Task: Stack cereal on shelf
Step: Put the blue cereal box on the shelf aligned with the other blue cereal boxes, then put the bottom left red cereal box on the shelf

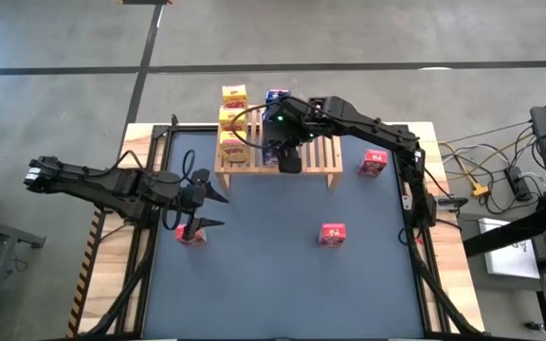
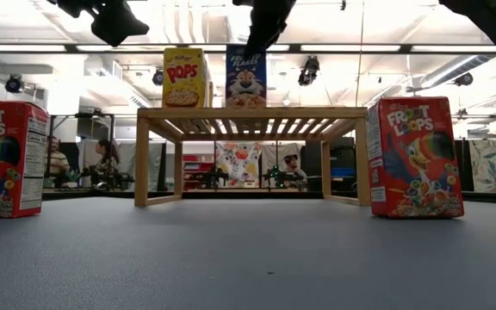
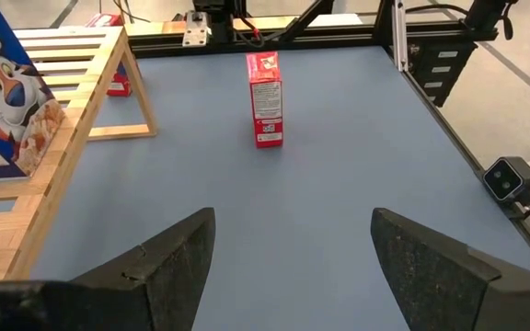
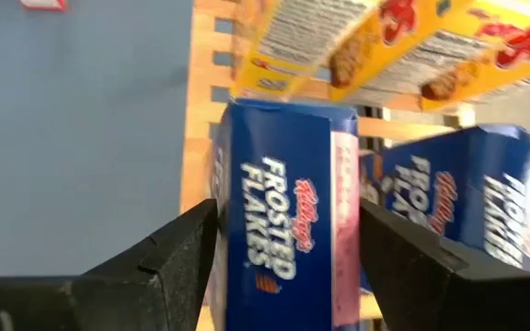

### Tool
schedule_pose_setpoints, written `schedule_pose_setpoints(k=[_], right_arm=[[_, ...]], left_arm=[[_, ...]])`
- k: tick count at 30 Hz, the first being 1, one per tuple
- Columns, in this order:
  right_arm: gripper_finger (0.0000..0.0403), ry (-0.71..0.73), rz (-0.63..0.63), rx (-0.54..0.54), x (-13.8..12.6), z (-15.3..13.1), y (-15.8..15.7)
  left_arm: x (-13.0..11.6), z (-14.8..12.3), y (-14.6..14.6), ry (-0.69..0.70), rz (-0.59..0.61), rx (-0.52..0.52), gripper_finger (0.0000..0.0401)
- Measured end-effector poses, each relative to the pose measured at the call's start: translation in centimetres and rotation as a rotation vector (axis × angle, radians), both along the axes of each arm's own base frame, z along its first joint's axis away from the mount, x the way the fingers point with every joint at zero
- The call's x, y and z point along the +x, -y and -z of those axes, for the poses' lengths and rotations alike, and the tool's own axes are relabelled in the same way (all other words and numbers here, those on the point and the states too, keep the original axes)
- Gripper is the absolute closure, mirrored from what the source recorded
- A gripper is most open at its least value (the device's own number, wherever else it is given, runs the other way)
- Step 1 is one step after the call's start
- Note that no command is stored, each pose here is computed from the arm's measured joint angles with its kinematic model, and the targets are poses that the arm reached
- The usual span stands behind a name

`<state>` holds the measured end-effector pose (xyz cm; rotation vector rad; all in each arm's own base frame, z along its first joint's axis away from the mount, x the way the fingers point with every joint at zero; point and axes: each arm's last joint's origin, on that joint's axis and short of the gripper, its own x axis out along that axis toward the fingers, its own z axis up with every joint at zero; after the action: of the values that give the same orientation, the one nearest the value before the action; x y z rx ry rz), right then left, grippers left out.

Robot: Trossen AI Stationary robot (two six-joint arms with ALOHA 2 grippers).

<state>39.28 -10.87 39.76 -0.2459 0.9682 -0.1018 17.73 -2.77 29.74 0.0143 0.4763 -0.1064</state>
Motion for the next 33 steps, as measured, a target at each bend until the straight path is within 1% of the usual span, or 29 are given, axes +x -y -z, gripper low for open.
schedule_pose_setpoints(k=[4,11,17,21,25,27,31,33], right_arm=[[0.0164,0.006,0.013,-0.031,-0.7,-0.8,-0.1],[0.0165,0.082,0.038,-0.045,-3.5,-4.0,-0.9],[0.0165,0.138,0.077,-0.014,-6.6,-6.5,-2.1],[0.0165,0.149,0.081,0.027,-8.1,-7.5,-3.9],[0.0165,0.149,0.030,0.049,-8.2,-7.4,-6.9],[0.0165,0.130,0.034,0.014,-8.2,-6.8,-8.7],[0.0165,0.112,0.084,-0.090,-8.3,-4.7,-12.1],[0.0165,0.118,0.065,-0.119,-8.4,-3.2,-14.0]], left_arm=[[0.0,0.0,0.0,0.001,0.000,0.000,0.0126],[0.0,0.0,0.0,0.003,-0.003,-0.007,0.0126],[0.0,0.0,0.0,0.002,-0.007,-0.014,0.0126],[-0.5,-0.2,-0.1,-0.007,-0.017,-0.024,0.0126],[-2.0,-1.6,-0.7,-0.080,-0.132,0.027,0.0126],[-2.7,-2.3,-0.8,-0.104,-0.157,0.004,0.0126],[-3.2,-2.3,-0.5,-0.123,-0.119,-0.084,0.0126],[-3.4,-1.7,-0.3,-0.143,-0.108,-0.106,0.0126]])
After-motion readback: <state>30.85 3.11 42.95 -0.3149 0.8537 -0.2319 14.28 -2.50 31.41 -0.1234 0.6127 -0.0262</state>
